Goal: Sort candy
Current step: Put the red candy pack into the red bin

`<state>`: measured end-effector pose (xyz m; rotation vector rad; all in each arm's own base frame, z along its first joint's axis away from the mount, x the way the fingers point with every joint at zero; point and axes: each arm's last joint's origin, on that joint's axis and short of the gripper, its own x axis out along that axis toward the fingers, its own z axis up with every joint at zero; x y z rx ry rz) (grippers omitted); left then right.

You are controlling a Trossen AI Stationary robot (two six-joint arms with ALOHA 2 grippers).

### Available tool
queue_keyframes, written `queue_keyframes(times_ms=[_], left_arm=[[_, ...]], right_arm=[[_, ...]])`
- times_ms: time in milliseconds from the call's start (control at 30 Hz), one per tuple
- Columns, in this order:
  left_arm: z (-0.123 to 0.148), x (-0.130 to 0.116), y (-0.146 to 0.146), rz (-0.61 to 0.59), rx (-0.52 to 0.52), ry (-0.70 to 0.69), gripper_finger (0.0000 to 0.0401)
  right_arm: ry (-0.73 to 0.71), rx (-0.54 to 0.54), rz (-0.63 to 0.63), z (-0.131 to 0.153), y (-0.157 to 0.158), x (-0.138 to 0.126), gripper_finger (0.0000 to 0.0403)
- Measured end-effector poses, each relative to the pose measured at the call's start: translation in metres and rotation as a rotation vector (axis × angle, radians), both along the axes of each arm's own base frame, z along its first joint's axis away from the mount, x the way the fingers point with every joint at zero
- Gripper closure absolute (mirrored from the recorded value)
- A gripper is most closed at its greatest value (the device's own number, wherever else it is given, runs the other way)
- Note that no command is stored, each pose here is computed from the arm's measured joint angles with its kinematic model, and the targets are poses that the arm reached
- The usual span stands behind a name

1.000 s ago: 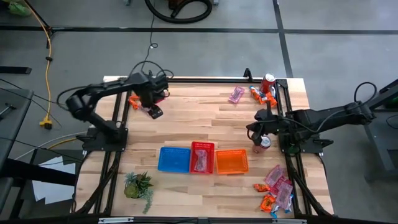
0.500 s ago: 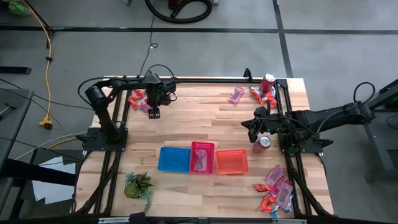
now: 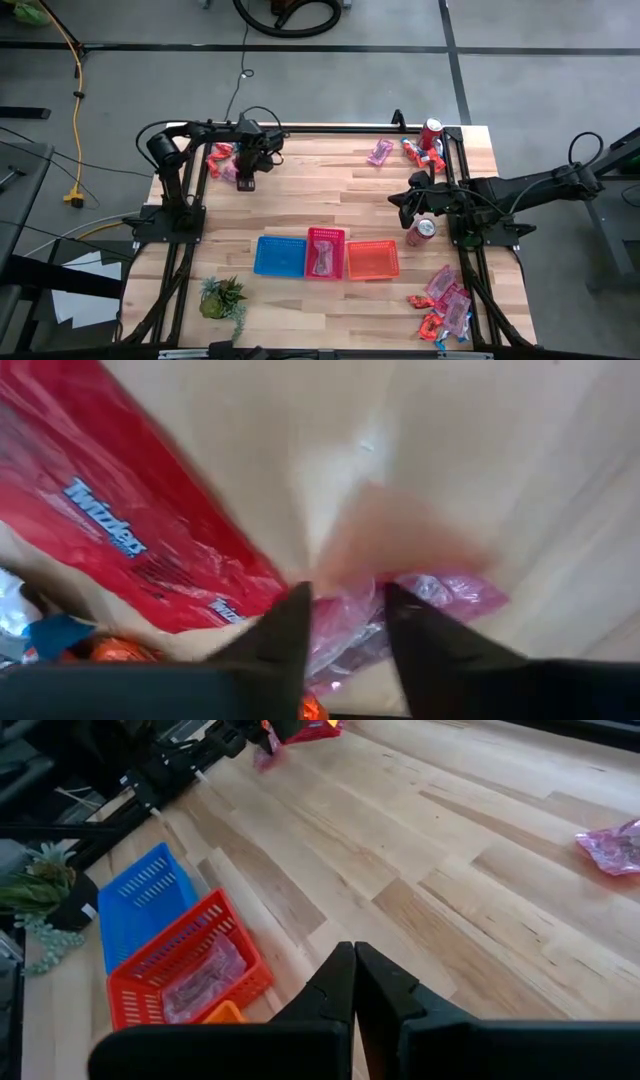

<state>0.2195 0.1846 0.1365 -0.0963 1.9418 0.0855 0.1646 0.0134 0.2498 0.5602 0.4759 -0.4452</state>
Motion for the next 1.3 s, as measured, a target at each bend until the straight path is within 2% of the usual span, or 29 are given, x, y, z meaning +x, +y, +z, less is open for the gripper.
queue_keyframes(times_ms=[67, 167, 267, 433, 500, 600, 733, 800, 900, 967, 1033, 1167, 1300], left_arm=[[0.005, -0.001, -0.002, 0.032, -0.024, -0.017, 0.0380], [0.017, -0.002, -0.006, 0.093, -0.031, -0.084, 0.0389], [0.041, -0.005, -0.009, 0.134, 0.007, -0.199, 0.0399], [0.096, -0.006, -0.025, 0.285, 0.035, -0.589, 0.0400], [0.119, -0.002, -0.042, 0.271, 0.033, -0.746, 0.0401], [0.146, 0.008, -0.077, 0.113, 0.041, -0.911, 0.0401], [0.159, 0.027, -0.126, -0.139, 0.012, -1.036, 0.0401], [0.159, 0.039, -0.150, -0.269, 0.011, -1.073, 0.0401], [0.155, 0.058, -0.184, -0.526, 0.030, -1.135, 0.0401], [0.151, 0.070, -0.204, -0.692, 0.081, -1.163, 0.0401], [0.145, 0.081, -0.221, -0.810, 0.145, -1.181, 0.0401], [0.129, 0.101, -0.241, -0.910, 0.202, -1.162, 0.0401], [0.117, 0.122, -0.255, -0.895, 0.178, -1.117, 0.0401]], right_arm=[[0.003, -0.009, 0.006, 0.000, 0.000, 0.000, 0.0402], [0.007, -0.022, 0.015, 0.000, 0.000, 0.000, 0.0402], [0.010, -0.030, 0.021, 0.000, 0.000, 0.000, 0.0402], [0.012, -0.036, 0.026, 0.000, 0.000, 0.000, 0.0402], [0.011, -0.036, 0.026, 0.000, 0.000, 0.000, 0.0402], [0.008, -0.041, 0.029, 0.001, 0.000, 0.000, 0.0402], [0.009, -0.051, 0.037, 0.001, 0.000, 0.000, 0.0402], [0.013, -0.061, 0.045, 0.001, 0.000, 0.000, 0.0402], [0.013, -0.061, 0.045, 0.001, 0.000, 0.000, 0.0402], [0.013, -0.061, 0.045, 0.001, 0.000, 0.000, 0.0402], [0.014, -0.060, 0.051, 0.001, 0.000, 0.000, 0.0402], [0.022, -0.059, 0.095, 0.001, 0.001, 0.001, 0.0402], [0.031, -0.052, 0.108, 0.000, 0.002, 0.000, 0.0402]])
